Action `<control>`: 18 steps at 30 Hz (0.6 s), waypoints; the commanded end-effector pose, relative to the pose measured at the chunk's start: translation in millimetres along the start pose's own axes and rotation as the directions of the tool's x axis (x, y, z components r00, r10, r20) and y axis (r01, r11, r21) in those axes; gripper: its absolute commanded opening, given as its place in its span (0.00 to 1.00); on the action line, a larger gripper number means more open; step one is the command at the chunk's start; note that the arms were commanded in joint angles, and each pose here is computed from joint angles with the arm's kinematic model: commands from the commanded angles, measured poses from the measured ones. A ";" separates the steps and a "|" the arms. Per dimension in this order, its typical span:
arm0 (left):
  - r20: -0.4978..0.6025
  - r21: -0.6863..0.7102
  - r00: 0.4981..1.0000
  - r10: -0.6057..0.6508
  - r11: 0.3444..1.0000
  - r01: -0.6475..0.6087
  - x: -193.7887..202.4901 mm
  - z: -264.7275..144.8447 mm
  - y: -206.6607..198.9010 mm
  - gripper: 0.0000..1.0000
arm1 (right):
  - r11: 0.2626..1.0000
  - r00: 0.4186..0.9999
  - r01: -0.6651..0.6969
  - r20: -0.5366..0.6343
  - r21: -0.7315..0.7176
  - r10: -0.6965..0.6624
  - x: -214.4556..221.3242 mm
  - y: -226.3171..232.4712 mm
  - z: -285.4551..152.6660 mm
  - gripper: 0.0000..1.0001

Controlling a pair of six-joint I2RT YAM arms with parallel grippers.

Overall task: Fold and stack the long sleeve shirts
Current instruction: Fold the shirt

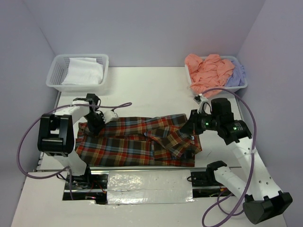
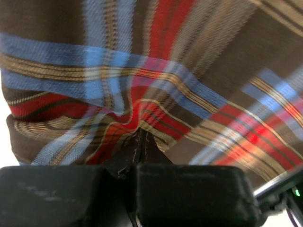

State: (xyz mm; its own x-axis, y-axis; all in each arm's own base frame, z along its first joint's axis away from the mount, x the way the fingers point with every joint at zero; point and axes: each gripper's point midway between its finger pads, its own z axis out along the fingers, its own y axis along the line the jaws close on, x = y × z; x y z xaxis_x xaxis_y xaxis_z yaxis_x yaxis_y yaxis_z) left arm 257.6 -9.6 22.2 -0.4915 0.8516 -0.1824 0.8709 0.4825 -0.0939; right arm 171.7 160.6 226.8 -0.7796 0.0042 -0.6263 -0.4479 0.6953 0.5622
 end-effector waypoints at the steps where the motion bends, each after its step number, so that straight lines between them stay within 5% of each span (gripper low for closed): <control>1: 0.036 -0.134 0.998 -0.042 0.990 0.046 -8.2 -4.5 27.1 0.08 | 0.999 0.992 0.032 0.124 0.005 -0.033 -32.4 -3.6 8.7 0.00; 3: 0.074 -0.150 0.997 -0.029 0.988 0.039 -17.7 -7.5 30.1 0.14 | 0.998 0.985 0.057 0.162 -0.017 -0.054 -46.3 1.7 9.7 0.00; 9: 0.156 -0.192 0.987 0.041 0.981 -0.010 -43.2 -39.0 37.4 0.65 | 0.987 0.958 0.124 0.271 -0.104 -0.092 -99.6 29.0 7.5 0.00; 12: 0.319 -0.229 0.940 0.121 0.972 -0.047 -86.6 -84.9 41.2 0.73 | 0.989 0.948 0.115 0.307 -0.095 -0.080 -122.3 27.2 13.9 0.00; 18: 0.605 -0.185 0.741 0.291 0.957 -0.224 -194.2 -171.5 -6.7 0.79 | 0.989 0.950 0.115 0.301 -0.090 -0.083 -129.1 -0.4 51.4 0.00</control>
State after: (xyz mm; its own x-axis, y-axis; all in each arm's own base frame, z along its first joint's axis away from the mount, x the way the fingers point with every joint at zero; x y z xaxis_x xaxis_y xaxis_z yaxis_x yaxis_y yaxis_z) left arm 371.6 -75.5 182.4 -0.2248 0.7687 -0.5988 0.8694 0.4357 0.2329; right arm 274.9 191.0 270.0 -0.6451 0.1448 -0.7503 -0.5121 0.6469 0.5651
